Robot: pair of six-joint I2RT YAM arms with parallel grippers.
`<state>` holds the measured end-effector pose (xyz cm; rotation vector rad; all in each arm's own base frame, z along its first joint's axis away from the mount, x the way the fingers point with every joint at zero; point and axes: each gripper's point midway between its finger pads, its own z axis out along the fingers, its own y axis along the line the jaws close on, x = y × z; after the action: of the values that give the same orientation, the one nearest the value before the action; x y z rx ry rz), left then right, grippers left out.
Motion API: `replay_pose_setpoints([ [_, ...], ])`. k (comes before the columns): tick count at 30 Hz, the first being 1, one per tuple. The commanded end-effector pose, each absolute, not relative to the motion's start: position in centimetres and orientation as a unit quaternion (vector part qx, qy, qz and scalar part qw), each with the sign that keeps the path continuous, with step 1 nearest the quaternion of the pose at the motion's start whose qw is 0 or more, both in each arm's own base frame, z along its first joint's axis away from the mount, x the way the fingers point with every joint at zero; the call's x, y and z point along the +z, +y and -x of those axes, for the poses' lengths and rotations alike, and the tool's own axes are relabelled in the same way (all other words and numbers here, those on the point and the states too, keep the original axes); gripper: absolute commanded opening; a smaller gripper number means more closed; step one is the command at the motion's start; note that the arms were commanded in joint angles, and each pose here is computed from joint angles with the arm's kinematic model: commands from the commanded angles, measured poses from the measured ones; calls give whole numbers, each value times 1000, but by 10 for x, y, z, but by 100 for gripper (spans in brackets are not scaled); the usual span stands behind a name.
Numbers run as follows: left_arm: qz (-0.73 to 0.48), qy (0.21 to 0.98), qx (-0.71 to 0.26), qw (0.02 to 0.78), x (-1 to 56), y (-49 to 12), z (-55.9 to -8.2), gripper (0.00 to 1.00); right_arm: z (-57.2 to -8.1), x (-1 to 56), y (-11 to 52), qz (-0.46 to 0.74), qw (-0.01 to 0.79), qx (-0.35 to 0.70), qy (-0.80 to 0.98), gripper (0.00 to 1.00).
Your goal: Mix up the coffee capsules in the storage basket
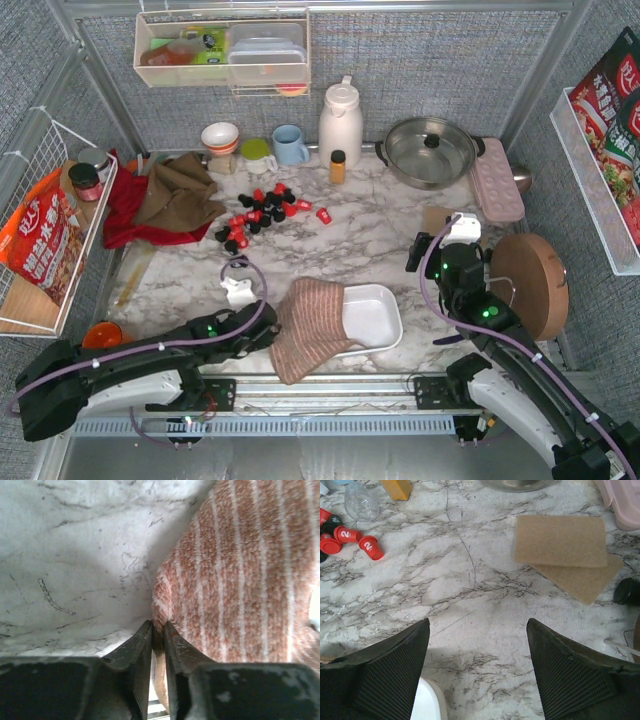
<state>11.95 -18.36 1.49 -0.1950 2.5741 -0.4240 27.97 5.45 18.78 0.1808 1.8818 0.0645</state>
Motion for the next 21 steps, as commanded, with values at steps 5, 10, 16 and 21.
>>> replay_pose_setpoints([
  [5,66,913,-215,340,70,-206,-149,5,-283,195,53,-87,599,28,796,83],
  [10,29,897,-202,392,117,-210,-168,0,-283,196,52,-88,600,27,795,83],
  [16,-30,870,-184,456,187,-225,-193,0,-284,214,70,-39,618,66,782,82],
  [21,-109,840,-170,504,241,-255,-219,0,-283,245,109,70,649,137,745,82],
])
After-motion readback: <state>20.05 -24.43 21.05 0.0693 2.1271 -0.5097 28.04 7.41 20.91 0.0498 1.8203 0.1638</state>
